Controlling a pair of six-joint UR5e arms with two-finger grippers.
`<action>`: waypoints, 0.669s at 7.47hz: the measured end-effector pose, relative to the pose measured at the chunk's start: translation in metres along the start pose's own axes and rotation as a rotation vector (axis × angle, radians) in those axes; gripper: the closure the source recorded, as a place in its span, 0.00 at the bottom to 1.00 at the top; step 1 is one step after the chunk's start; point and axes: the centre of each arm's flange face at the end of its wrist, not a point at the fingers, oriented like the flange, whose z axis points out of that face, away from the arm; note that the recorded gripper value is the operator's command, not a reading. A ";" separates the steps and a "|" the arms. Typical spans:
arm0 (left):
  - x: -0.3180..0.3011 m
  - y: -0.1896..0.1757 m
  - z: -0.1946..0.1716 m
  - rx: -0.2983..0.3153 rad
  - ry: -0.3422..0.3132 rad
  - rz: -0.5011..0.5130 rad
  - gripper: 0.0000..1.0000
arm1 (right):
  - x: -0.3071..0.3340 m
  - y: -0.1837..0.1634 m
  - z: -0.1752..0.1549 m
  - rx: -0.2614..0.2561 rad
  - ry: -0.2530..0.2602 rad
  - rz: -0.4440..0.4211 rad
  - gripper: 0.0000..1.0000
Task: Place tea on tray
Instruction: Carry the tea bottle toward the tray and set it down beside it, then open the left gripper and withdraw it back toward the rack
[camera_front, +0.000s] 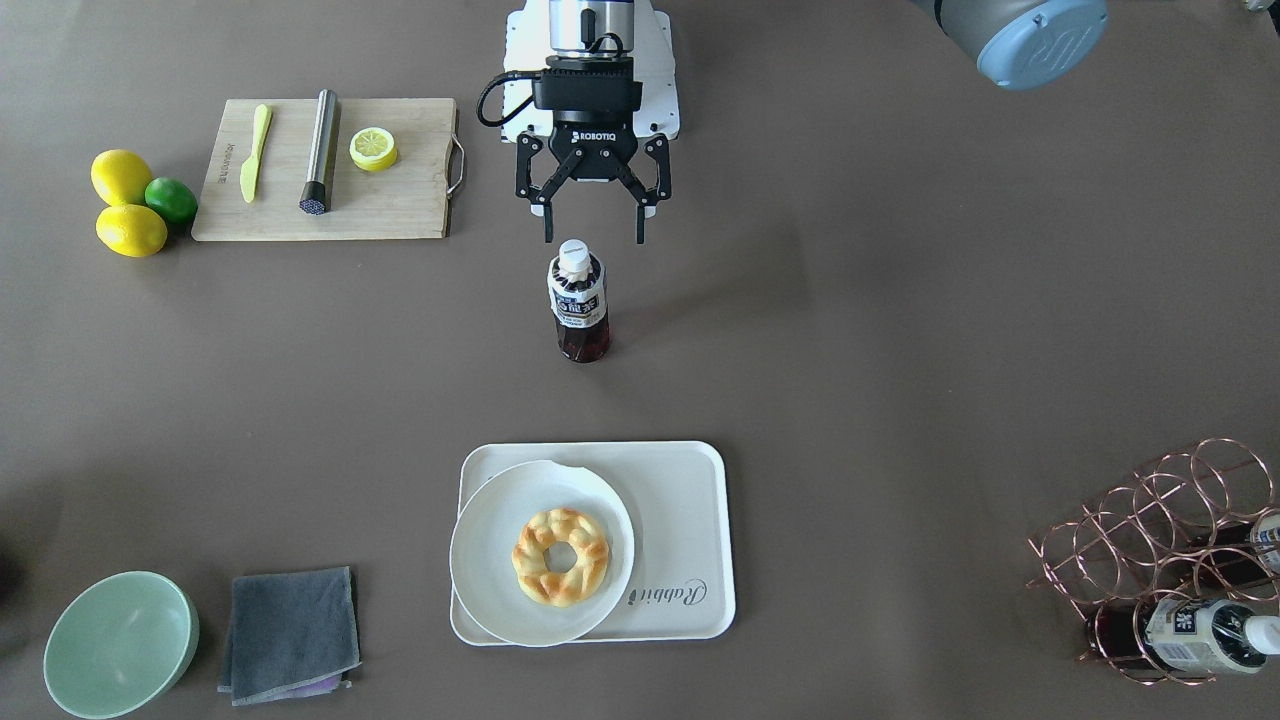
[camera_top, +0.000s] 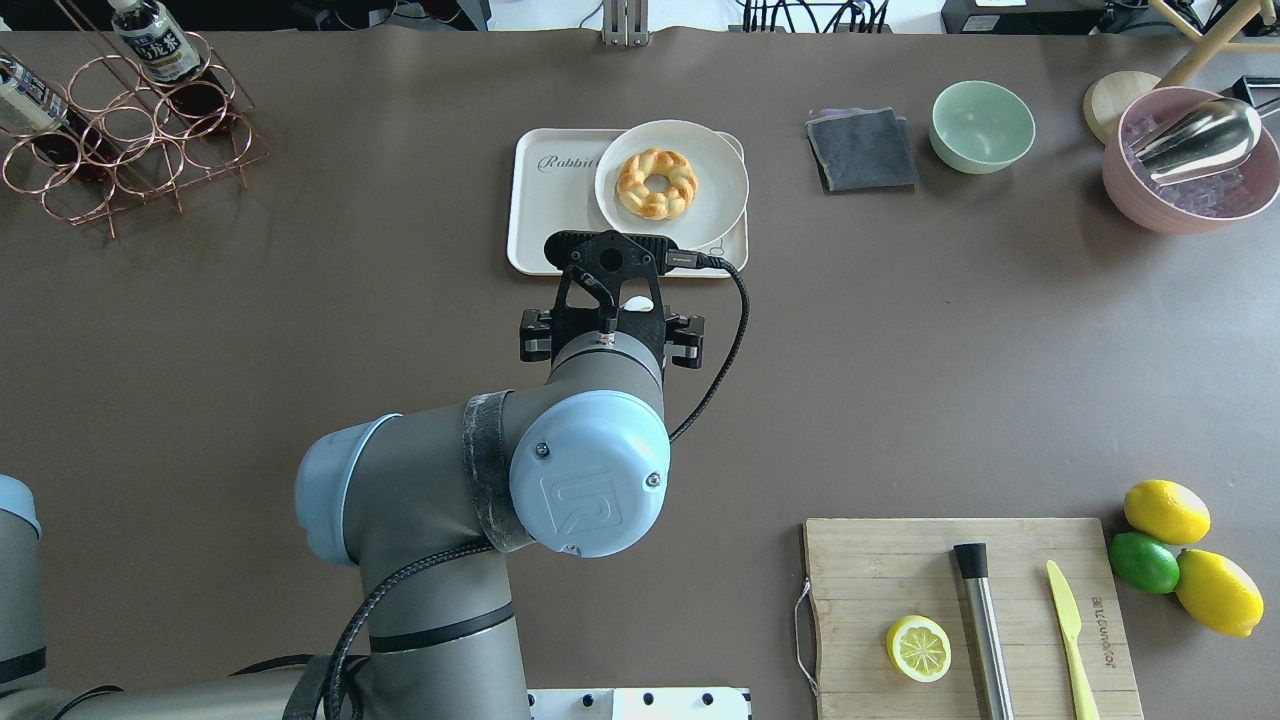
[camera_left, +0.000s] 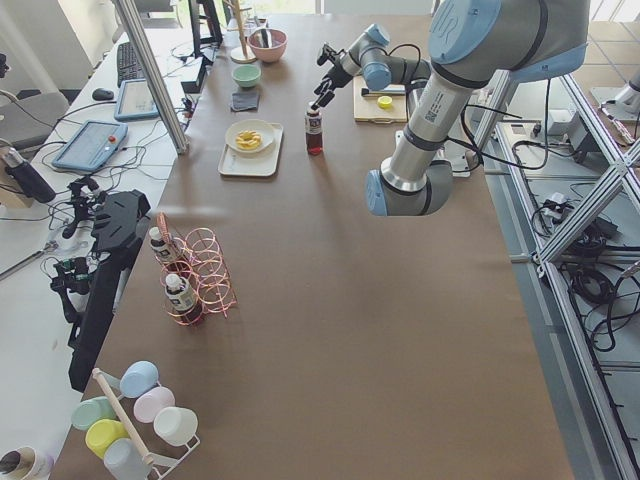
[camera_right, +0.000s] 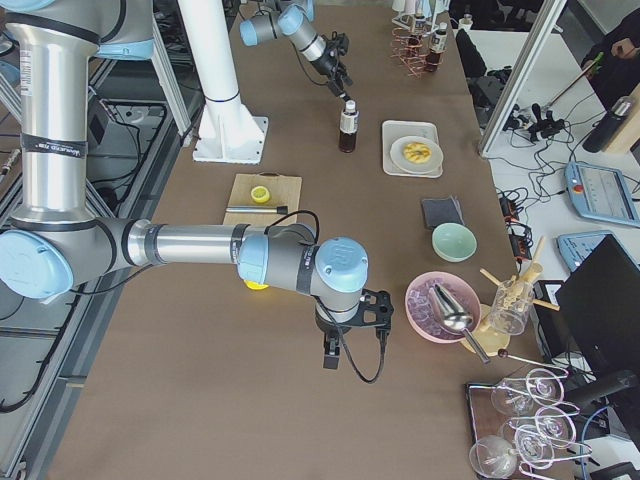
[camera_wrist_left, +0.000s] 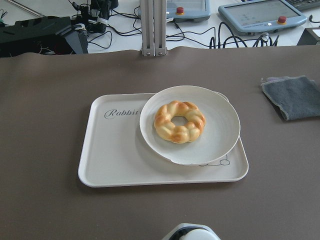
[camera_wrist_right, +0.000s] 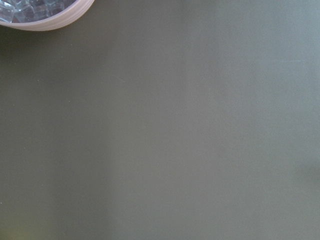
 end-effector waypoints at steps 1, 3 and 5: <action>-0.004 -0.012 -0.011 0.007 0.023 0.010 0.02 | -0.001 -0.001 -0.001 0.001 0.000 0.000 0.00; -0.024 -0.050 -0.024 -0.029 0.066 0.018 0.02 | -0.003 -0.004 -0.004 0.008 0.000 -0.005 0.00; -0.078 -0.098 -0.021 -0.068 0.067 0.044 0.02 | -0.009 -0.010 -0.010 0.022 -0.008 -0.002 0.00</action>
